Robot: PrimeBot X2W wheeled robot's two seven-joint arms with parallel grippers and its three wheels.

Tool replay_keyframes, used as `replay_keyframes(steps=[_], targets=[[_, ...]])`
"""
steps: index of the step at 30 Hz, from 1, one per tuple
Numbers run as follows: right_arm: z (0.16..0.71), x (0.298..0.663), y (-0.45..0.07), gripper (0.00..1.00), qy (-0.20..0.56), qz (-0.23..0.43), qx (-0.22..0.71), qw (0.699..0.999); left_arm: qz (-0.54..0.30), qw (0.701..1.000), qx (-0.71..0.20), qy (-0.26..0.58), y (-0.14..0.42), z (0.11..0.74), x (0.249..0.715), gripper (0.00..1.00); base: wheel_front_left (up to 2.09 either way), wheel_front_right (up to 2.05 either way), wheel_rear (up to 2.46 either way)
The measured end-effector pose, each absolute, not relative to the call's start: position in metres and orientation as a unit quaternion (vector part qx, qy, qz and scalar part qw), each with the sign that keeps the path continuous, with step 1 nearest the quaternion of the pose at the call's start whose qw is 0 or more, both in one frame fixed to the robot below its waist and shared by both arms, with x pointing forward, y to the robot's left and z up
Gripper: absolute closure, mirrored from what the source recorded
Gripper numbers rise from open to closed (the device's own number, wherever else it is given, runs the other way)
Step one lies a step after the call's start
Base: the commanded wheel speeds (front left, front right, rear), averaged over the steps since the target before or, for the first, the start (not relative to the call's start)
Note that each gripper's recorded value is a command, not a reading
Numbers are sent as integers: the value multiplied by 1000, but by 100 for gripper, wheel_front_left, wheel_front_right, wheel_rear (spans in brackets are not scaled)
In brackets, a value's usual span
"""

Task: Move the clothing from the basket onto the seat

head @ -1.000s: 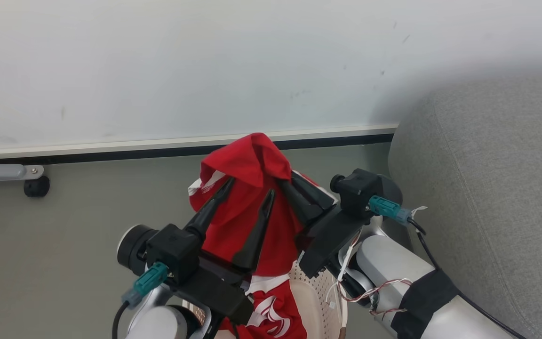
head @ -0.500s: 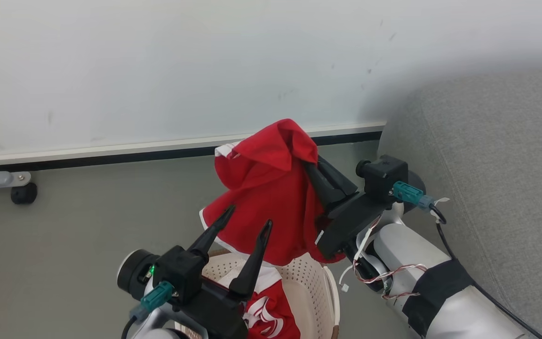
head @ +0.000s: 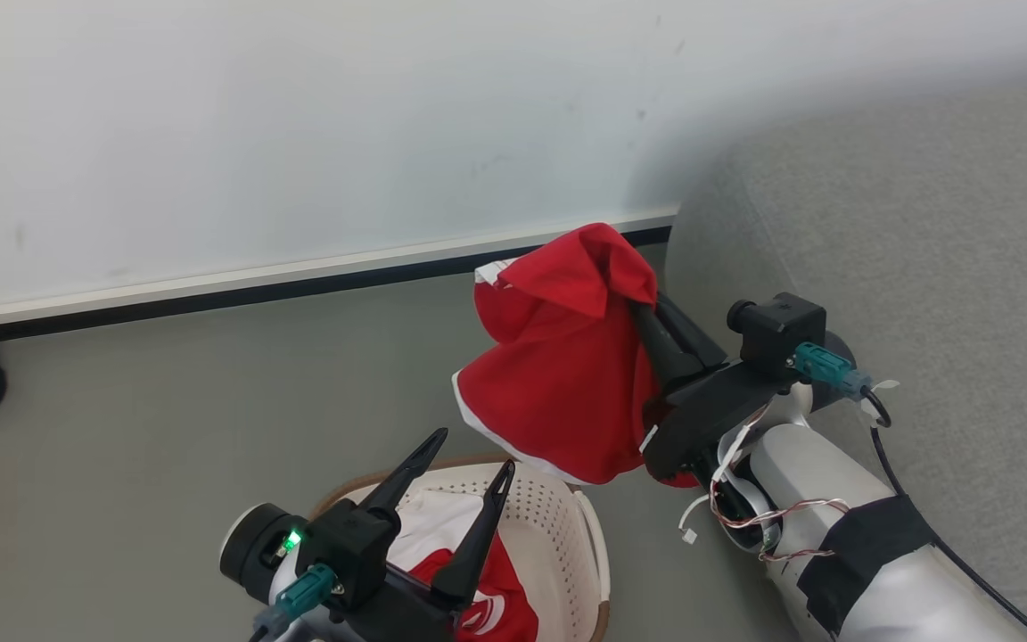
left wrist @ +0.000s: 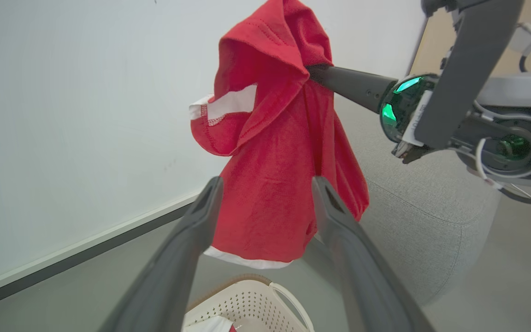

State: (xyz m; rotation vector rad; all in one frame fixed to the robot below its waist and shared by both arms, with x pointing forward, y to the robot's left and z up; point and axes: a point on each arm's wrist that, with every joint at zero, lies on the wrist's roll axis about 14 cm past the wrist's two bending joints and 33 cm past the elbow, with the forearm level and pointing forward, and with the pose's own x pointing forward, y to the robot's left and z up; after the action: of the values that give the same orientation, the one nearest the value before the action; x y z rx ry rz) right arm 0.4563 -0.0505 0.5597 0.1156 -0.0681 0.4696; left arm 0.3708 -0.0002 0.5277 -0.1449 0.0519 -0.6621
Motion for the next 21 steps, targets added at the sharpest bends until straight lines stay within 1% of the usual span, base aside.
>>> replay_keyframes(steps=[9, 21], targets=[[548, 458, -102, 100, -23, 163, 59, 985, -364, 928, -67, 34, -24, 522, 373, 0, 0, 0, 0], [537, 446, -179, 100, -17, 54, 64, 996, -440, 895, -58, 51, -70, 512, 368, 0, 0, 0, 0]])
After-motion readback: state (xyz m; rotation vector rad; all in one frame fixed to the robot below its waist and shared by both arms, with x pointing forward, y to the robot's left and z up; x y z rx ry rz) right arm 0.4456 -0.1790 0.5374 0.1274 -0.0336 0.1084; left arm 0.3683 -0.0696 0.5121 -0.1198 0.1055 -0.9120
